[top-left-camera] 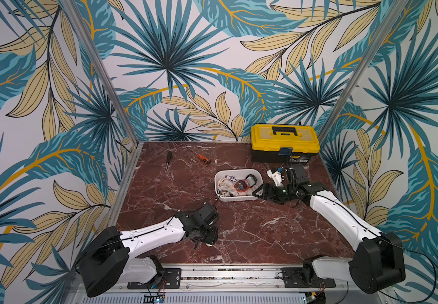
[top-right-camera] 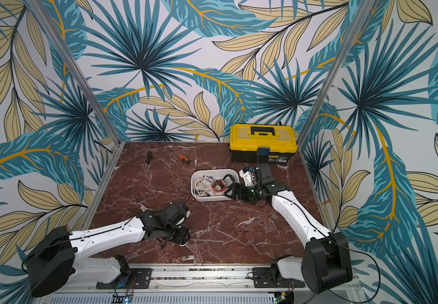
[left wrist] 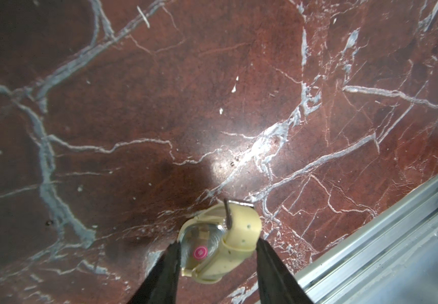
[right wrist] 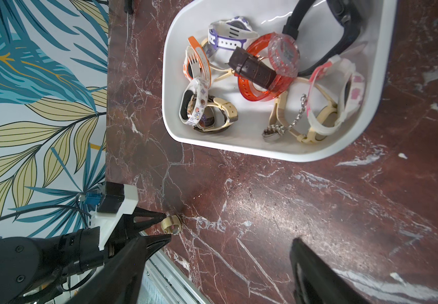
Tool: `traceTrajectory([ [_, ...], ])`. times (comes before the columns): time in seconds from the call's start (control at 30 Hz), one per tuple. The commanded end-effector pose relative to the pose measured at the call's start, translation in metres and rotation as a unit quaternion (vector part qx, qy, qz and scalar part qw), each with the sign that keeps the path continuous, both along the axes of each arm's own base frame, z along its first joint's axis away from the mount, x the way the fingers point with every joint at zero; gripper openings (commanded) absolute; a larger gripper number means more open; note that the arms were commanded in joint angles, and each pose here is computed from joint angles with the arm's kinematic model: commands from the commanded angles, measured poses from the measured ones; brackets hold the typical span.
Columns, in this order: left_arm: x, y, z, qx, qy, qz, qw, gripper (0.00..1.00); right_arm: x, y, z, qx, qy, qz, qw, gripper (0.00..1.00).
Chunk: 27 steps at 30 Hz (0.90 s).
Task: Put the watch into the storage box
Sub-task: Pick up the watch at the center of the board.
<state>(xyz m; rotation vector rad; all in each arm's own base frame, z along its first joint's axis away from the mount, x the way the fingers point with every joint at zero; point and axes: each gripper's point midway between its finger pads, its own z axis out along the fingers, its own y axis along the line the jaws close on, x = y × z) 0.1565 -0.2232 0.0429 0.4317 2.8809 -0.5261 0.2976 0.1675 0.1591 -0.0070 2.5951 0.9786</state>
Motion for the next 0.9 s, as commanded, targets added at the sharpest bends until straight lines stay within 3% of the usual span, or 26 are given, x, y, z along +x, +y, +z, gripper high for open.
traceTrajectory([
  [0.0, 0.005, -0.005, -0.002, -0.004, -0.007, -0.015, 1.000, 0.43, -0.006, -0.002, -0.007, -0.010, 0.004, 0.004, 1.000, 0.88],
  [0.23, 0.008, -0.013, 0.000, -0.014, -0.013, -0.035, 0.999, 0.25, -0.007, -0.003, -0.010, -0.014, 0.009, 0.004, 1.000, 0.88],
  [0.43, 0.012, -0.017, 0.016, -0.035, -0.033, -0.036, 0.998, 0.03, -0.007, -0.003, -0.013, -0.013, 0.010, 0.002, 1.000, 0.88],
  [0.6, 0.022, -0.014, 0.041, -0.033, -0.061, -0.028, 0.997, 0.00, -0.006, -0.003, -0.015, -0.011, 0.010, 0.000, 1.000, 0.88],
  [0.77, 0.042, -0.003, 0.071, 0.046, -0.088, -0.039, 0.994, 0.00, -0.003, -0.008, -0.018, -0.026, 0.005, -0.015, 1.000, 0.88],
  [0.87, 0.068, -0.006, 0.093, 0.101, -0.111, -0.058, 0.987, 0.00, -0.003, -0.018, -0.020, -0.048, 0.003, -0.037, 0.998, 0.88],
])
